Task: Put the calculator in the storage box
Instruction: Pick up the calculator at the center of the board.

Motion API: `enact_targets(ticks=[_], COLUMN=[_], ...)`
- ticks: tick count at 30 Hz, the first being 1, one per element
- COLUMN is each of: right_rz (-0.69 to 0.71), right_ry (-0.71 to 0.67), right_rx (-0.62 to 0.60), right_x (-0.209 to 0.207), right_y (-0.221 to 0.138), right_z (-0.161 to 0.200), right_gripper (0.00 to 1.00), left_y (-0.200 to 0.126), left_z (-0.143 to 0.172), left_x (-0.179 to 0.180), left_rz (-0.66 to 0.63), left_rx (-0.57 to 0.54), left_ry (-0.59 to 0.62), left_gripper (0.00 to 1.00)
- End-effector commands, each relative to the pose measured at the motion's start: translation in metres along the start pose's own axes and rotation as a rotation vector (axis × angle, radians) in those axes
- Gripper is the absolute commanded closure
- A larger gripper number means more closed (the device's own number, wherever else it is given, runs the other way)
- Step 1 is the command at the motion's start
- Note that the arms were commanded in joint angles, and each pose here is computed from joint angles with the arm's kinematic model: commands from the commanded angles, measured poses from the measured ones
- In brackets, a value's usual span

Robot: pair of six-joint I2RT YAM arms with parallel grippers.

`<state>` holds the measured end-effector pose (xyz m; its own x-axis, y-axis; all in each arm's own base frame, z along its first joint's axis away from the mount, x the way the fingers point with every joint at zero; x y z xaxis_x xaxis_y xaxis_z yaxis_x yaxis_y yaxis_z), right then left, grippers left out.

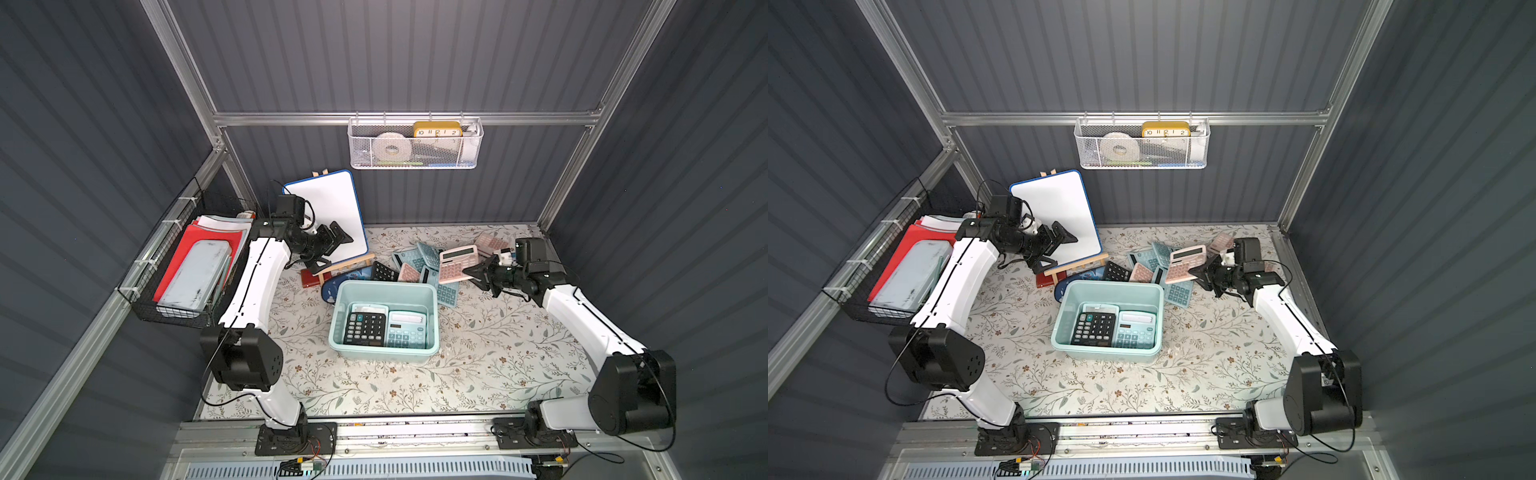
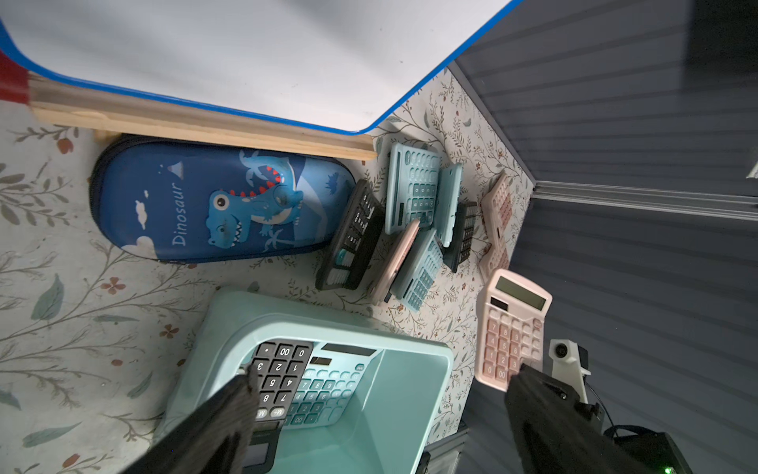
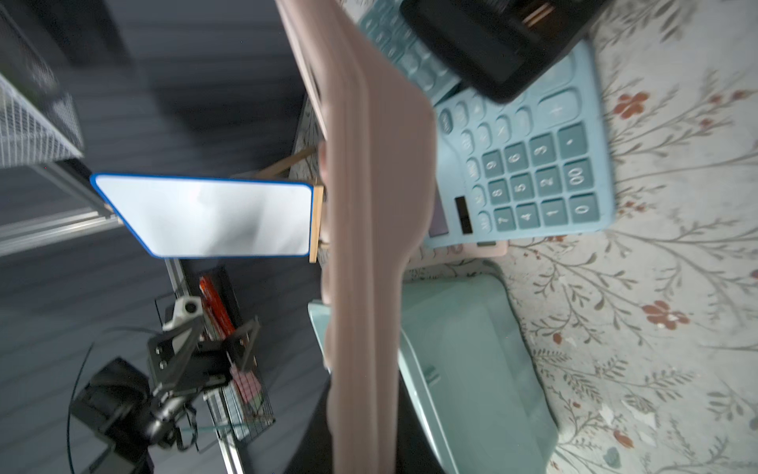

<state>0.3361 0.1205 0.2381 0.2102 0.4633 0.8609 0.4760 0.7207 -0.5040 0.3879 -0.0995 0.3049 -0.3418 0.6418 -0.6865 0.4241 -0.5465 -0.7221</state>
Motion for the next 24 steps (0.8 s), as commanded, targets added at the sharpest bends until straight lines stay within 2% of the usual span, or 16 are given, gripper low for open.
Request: enact_targets(ticks=[1, 8, 13, 18, 24], right_rz=[-0.1, -0.249, -0.315, -0.321, -0.341], right_ry=[-0.114, -0.115, -0.084, -0.065, -0.043], right_rx=[0.173, 0.37, 0.501, 0.597, 0.666], right_x=[0.023, 0.054, 0.071, 0.078, 0.086], right_y=[0.006, 0.028, 0.044, 0.059, 0.075], right_z=[0.026, 0.049, 0.064, 0.074, 0.078], right_gripper=[1.0, 1.0, 1.0, 1.0, 1.0], left_y=[0.001, 0.013, 0.032, 0.043, 0.052], left_z=[-0.001, -0.004, -0.002, 0.012, 0.029], left_x=[-0.006, -0.018, -0.031, -0.033, -0.031], left_rz=[0.053, 0.176, 0.323, 0.437, 0.479], left_rx=[0.017, 0.059, 0.204, 0.361, 0.445], left_ry=[0.092, 0.153, 0.124, 0.091, 0.073], left_gripper=[0.01, 0.01, 0.02, 0.09, 0.2])
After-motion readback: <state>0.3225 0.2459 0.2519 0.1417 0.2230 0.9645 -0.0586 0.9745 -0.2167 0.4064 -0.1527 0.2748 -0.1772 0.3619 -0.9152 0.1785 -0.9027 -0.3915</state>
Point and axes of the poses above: each gripper's point midway between its finger pads, its own y axis out along the fingers, its own x axis along the line the jaws close on, z = x × y, the point moved 5 cm from there along -y, back along the fingers, and after that the axes turned 8 degrees about -y, right-handed, at the moved point
